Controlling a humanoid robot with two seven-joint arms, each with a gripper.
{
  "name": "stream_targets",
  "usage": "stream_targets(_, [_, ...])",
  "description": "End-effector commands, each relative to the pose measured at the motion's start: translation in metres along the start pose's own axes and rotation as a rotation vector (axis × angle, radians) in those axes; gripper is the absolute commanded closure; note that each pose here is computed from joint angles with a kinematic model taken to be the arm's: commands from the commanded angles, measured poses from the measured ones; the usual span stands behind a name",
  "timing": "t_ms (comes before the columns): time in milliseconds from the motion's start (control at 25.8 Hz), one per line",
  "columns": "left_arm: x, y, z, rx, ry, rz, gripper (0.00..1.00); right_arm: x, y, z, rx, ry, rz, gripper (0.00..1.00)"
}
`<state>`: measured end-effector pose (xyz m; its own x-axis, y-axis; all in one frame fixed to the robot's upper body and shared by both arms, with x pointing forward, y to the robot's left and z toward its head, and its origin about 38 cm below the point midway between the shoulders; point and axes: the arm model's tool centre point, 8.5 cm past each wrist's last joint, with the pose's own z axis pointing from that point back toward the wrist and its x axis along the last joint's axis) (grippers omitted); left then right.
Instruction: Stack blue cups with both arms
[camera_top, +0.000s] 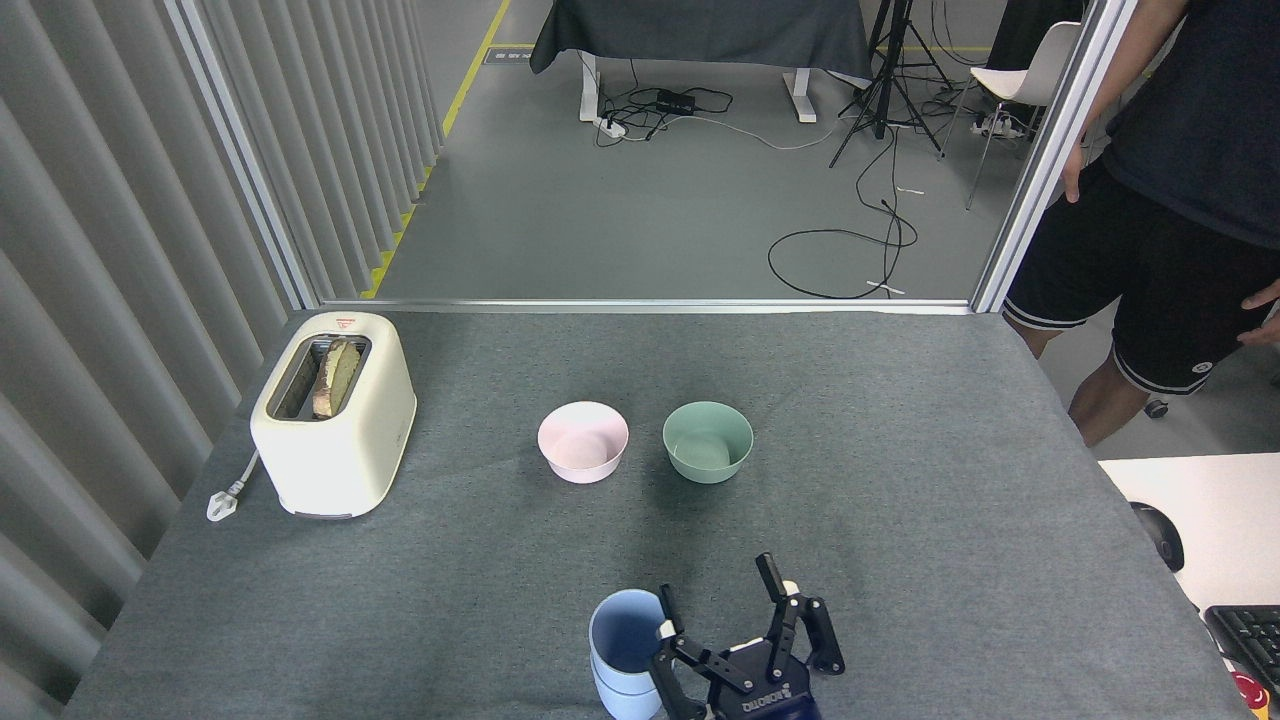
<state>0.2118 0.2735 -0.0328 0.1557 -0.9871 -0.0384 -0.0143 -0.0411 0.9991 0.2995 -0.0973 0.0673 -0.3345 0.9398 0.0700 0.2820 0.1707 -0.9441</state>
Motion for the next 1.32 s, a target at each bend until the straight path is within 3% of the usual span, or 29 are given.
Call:
stream_targets(0, [0.001,0.003,-0.002,0.009,-0.010,0.007,0.00,-0.044,0.014,0.044,0.084,0.117,0.010,0.00])
stream_targets(77, [0.002,0.003,-0.002,0.010,-0.023,0.009,0.00,-0.062,0.021,0.075,0.136,0.139,0.015,0.00])
stream_targets(193, [0.009,0.009,-0.003,0.027,-0.070,0.039,0.00,-0.083,0.026,0.124,0.187,0.195,-0.021,0.00])
stream_targets(387, [0.012,0.013,-0.005,0.038,-0.099,0.054,0.00,-0.099,0.029,0.166,0.226,0.250,-0.026,0.00])
stream_targets(696, [0.013,0.009,0.001,0.025,-0.136,0.048,0.00,-0.104,0.040,0.183,0.315,0.271,-0.025,0.00])
stream_targets(1277, [0.012,0.009,0.003,0.020,-0.193,0.058,0.00,-0.111,0.037,0.185,0.311,0.292,-0.021,0.00])
